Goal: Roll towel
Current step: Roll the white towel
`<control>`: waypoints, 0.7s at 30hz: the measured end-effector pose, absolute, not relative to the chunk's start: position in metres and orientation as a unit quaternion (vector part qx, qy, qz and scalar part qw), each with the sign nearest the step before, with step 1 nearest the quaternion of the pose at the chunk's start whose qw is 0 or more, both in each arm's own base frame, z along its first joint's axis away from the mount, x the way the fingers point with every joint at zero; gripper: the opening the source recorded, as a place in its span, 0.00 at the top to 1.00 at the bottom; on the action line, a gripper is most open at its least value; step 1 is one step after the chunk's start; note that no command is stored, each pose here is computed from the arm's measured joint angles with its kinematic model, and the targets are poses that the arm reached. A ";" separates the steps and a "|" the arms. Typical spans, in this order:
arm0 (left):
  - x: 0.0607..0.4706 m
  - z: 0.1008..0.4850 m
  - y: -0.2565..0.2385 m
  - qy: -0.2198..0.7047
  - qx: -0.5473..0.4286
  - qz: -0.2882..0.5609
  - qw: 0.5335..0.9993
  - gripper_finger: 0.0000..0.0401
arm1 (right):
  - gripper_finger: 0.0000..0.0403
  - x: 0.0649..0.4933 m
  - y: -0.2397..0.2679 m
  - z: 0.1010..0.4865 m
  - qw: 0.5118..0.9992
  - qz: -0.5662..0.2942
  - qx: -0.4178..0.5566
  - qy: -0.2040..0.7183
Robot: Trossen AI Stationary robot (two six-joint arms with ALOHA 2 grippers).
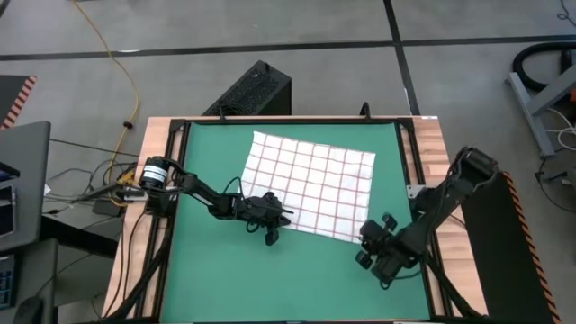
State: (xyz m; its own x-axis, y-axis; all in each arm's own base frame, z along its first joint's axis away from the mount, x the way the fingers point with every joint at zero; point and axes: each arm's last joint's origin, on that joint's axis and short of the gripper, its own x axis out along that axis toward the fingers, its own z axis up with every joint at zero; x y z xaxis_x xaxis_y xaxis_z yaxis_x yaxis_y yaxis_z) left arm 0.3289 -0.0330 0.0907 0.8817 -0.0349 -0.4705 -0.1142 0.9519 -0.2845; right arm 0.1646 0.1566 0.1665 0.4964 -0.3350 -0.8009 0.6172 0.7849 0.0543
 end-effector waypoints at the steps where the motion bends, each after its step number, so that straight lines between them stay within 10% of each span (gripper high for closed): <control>1: 0.329 0.091 -0.033 0.242 -0.154 0.021 0.958 1.00 | 0.76 0.164 0.155 0.171 0.854 -0.278 0.176 0.404; 21: 0.329 0.090 -0.033 0.244 -0.153 0.022 0.957 1.00 | 0.42 0.184 0.158 0.155 0.844 -0.163 0.058 0.507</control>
State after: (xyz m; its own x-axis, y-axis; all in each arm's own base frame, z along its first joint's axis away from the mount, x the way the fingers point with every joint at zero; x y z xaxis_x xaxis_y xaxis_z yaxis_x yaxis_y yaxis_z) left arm 0.3288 -0.0330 0.0905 0.8803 -0.0334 -0.4733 -0.1159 0.9521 -0.2829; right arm 0.1841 0.1577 0.1548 0.4318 -0.2161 -0.8757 0.3344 0.9400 -0.0671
